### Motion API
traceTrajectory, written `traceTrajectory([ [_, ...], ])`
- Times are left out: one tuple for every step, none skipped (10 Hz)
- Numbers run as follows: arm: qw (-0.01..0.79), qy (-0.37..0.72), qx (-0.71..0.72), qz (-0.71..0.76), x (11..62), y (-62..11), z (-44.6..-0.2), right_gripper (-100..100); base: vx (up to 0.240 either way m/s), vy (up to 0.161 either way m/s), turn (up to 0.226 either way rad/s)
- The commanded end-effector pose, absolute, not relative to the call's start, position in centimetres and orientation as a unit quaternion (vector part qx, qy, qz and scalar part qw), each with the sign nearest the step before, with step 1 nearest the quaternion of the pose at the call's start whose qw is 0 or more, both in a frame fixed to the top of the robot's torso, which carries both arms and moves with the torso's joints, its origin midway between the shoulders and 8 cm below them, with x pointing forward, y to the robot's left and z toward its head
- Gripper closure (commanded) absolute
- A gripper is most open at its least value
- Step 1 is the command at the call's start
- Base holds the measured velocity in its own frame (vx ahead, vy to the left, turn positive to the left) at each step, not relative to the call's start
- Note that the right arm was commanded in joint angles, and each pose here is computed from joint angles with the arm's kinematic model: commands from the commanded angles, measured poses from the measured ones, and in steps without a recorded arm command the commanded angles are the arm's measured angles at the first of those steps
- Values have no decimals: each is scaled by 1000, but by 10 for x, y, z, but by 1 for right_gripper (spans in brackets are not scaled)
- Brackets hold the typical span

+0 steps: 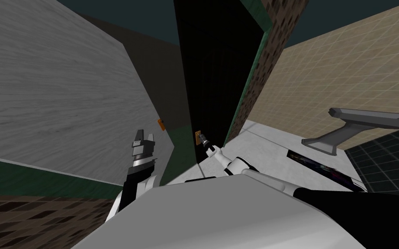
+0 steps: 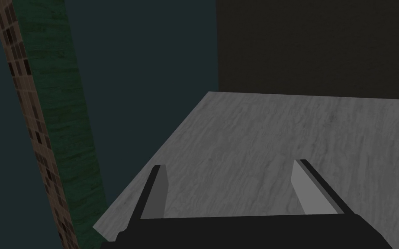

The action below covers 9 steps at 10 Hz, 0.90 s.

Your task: Push the door open

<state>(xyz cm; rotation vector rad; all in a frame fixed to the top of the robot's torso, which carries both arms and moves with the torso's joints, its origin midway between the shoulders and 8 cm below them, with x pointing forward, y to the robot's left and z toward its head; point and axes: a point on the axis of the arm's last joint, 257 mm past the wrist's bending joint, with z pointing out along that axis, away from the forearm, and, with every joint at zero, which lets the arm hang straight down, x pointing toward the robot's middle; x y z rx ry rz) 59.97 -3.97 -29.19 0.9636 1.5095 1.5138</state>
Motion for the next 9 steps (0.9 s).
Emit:
traceTrajectory([
  [386,595,382,592,597,-41,-297,100,0,0,0],
  [386,595,382,592,597,-41,-297,100,0,0,0],
  [394,592,381,591,602,-47,-292,100,98,73,-26],
  [395,591,382,590,603,-49,-292,100,143,99,-56],
  [400,590,384,587,605,-55,-291,100,149,99,-37],
  [405,588,387,584,607,-61,-291,100,170,112,-49],
  [405,588,387,584,607,-61,-291,100,135,81,-15],
  [405,588,387,584,607,-61,-291,100,63,42,17],
  [405,588,387,584,607,-61,-291,100,14,11,9],
])
